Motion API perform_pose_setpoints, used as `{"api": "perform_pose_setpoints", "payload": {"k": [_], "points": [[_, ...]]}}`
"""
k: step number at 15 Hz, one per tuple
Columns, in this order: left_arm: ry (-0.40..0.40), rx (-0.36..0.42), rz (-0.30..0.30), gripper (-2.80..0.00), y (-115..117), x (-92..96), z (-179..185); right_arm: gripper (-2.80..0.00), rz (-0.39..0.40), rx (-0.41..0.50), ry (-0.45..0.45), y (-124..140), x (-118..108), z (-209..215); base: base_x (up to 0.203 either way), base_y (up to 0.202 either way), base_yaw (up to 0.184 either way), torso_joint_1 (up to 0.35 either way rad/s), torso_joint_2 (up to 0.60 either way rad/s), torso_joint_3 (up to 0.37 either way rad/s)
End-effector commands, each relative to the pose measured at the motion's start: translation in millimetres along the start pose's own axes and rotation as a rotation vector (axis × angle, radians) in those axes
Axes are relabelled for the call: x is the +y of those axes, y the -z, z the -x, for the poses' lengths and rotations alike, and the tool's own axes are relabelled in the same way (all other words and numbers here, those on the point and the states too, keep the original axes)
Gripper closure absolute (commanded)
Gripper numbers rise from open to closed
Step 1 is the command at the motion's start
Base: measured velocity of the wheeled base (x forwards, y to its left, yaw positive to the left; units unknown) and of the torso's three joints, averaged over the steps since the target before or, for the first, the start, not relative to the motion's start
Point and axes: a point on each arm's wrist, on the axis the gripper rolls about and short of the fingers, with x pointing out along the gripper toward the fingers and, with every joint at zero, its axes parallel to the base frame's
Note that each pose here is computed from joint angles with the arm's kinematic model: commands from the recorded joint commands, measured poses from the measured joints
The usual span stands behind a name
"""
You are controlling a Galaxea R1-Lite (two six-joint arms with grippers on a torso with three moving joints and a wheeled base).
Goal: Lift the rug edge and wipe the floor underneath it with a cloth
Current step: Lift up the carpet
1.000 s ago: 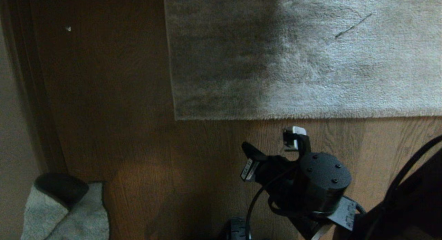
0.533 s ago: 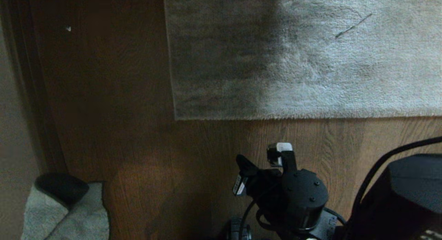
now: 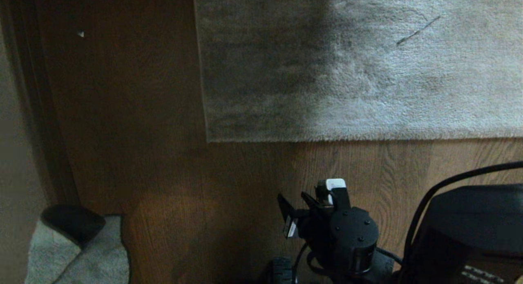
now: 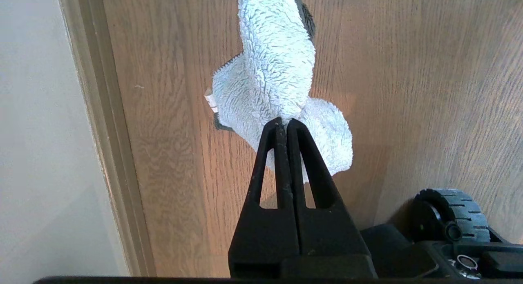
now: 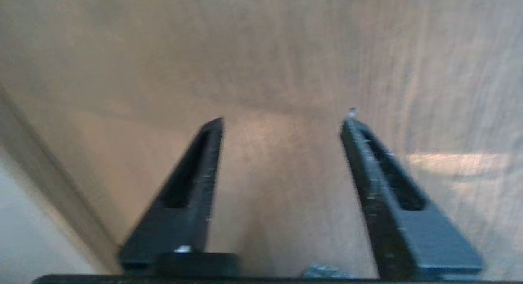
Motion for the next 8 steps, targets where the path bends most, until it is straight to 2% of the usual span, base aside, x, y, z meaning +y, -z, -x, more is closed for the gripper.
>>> {"api": "perform_pose_setpoints", "payload": {"k": [1,4,8], "points": [[-0.001,-0.002,0.001,0.0,0,0.0,0,-2.8,-0.03,-0.057,0.038,-9,-11,-6,0.0,0.0,0.0,0.0,0.0,0.0],[-0.001,-0.001,0.001,0.0,0,0.0,0,-2.8,-0.048,-0.098,0.095,-19,-24,-18,0.0,0.0,0.0,0.0,0.0,0.0],[-0.001,-0.001,0.001,0.0,0,0.0,0,-2.8,-0.116,-0.183,0.12,-31,-19,-34,0.0,0.0,0.0,0.0,0.0,0.0]]}}
